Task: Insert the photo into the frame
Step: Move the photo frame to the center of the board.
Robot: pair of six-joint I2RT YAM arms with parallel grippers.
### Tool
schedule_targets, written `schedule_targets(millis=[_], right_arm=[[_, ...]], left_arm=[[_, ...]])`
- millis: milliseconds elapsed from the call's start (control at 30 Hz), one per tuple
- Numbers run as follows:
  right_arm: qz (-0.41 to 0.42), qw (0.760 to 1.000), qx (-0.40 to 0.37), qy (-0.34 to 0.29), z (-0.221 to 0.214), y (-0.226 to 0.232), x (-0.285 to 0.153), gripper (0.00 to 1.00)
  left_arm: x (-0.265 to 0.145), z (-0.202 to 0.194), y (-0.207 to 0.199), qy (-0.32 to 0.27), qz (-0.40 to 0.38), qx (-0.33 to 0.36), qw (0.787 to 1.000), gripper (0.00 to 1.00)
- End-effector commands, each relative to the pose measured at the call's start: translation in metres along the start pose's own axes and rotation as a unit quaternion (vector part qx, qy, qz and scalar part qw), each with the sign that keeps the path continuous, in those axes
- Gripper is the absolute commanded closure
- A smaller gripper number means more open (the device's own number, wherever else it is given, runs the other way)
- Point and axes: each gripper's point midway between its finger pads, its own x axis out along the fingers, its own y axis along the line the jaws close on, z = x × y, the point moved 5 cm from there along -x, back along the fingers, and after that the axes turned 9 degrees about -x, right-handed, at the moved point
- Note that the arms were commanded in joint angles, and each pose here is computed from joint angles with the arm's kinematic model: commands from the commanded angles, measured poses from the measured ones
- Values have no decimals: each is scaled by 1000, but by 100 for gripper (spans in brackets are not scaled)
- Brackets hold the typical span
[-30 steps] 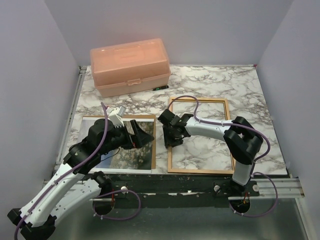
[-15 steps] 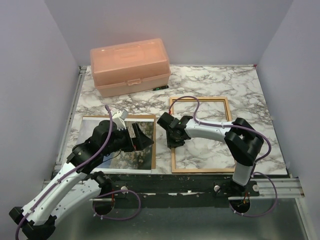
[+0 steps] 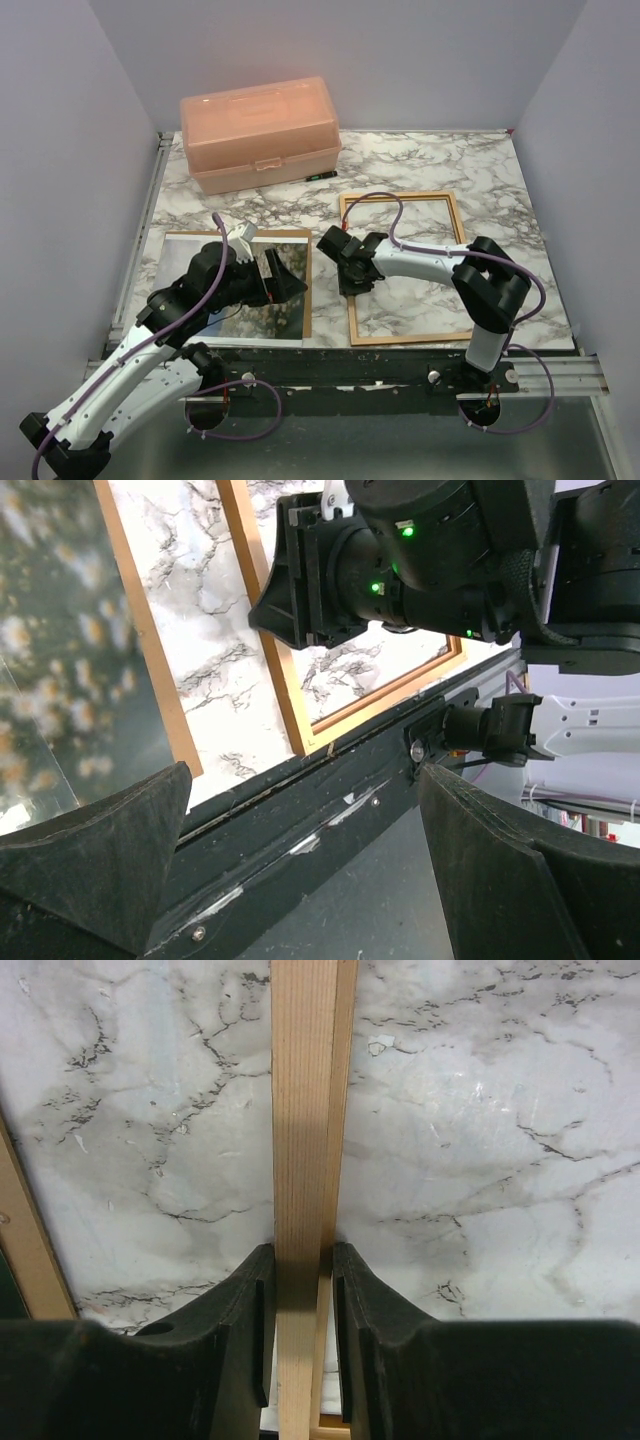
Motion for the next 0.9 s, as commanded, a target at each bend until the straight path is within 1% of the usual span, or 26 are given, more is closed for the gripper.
schedule_targets(millis=[0,200,333,500,533,700,800,867], right_arm=[[-62,998,0,27,-6,-25,16,69],[-77,997,-1,23,5,-39,15,69],[-80,996,2,27,4,-45,16,69],[-62,998,2,26,7,-41,11,64],[-55,998,1,25,8,-39,9,62],[-29,1000,3,6,20,-33,-12,36],[-3,1000,8,-10,26,-29,-26,25],[14,1000,10,-20,30,-26,-34,19]], left_arm=[[6,-7,11,11,9,-16,1000,1],[16,-18,21,26,3,-42,999,2],[19,-22,28,29,9,-52,998,2],[20,-25,40,29,40,-55,997,2],[19,-26,44,30,53,-55,997,2],[19,-27,58,31,110,-58,992,2],[22,-30,67,42,143,-63,987,1],[25,-31,72,51,167,-68,982,2]])
